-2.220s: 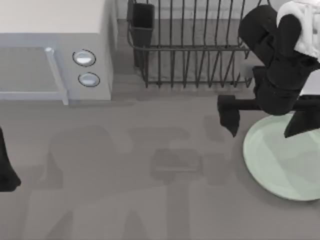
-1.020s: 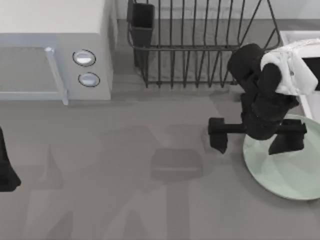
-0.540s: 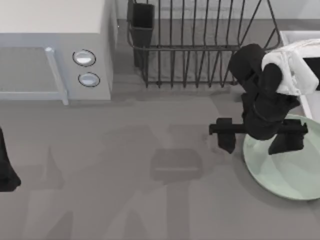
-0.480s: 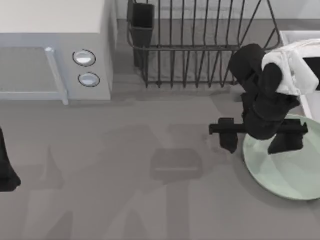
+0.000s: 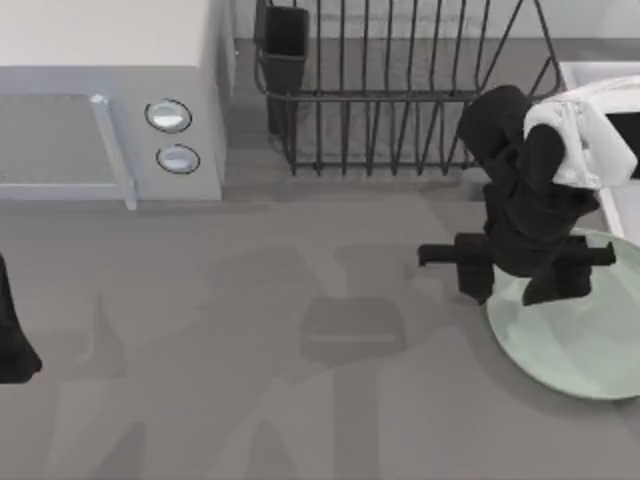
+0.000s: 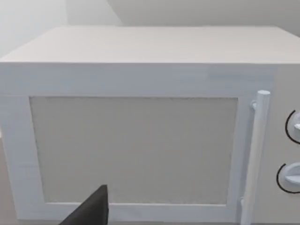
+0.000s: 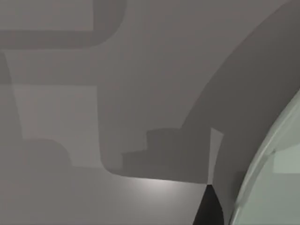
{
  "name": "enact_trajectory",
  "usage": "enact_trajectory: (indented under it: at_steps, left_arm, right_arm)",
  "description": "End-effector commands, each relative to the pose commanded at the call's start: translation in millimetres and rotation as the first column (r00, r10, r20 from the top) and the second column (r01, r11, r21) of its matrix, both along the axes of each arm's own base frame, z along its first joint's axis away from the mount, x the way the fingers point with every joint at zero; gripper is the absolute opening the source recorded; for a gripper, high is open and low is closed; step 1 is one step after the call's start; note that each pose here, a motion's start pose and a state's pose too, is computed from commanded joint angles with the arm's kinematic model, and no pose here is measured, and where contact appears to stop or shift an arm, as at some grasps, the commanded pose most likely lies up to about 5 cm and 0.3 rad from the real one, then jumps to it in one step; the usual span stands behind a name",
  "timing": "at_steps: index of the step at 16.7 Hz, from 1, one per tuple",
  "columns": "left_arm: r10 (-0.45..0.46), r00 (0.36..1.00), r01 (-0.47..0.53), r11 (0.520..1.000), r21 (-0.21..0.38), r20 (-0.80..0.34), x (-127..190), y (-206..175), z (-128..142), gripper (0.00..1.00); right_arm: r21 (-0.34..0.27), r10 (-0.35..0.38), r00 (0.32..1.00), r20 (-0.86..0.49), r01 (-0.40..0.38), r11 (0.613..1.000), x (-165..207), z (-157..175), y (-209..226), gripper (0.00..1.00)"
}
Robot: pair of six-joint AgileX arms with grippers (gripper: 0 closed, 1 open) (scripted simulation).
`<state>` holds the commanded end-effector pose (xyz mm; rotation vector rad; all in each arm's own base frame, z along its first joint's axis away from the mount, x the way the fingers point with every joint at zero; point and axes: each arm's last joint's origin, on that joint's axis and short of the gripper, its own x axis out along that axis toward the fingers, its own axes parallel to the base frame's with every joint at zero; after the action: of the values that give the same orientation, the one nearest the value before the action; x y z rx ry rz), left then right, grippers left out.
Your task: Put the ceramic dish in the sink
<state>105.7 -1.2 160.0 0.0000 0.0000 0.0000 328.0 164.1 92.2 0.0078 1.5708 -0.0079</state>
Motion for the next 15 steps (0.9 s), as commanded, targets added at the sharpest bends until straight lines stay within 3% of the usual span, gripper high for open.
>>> enact_trajectory:
  at_steps: [6, 7, 11, 15]
  left_arm:
    - [0.0, 1.0, 0.0, 1.0, 0.0, 0.0, 0.0, 0.0, 0.0, 1.0]
    - [0.0, 1.0, 0.0, 1.0, 0.0, 0.0, 0.0, 0.0, 0.0, 1.0]
    - [0.0, 1.0, 0.0, 1.0, 0.0, 0.0, 0.0, 0.0, 0.0, 1.0]
    - [0.0, 1.0, 0.0, 1.0, 0.0, 0.0, 0.0, 0.0, 0.0, 1.0]
  right_arm:
    - [0.0, 0.0, 1.0, 0.0, 0.0, 1.0, 0.0, 0.0, 0.0, 0.0]
    - [0.033, -0.01, 0.996, 0.091, 0.007, 0.999, 5.1, 30.5, -3.2, 0.0]
    - [0.028, -0.01, 0.997, 0.08, 0.008, 1.0, 12.2, 41.3, 1.2, 0.0]
    - [0.019, -0.009, 0.998, 0.062, 0.008, 1.0, 30.7, 88.1, 11.7, 0.0]
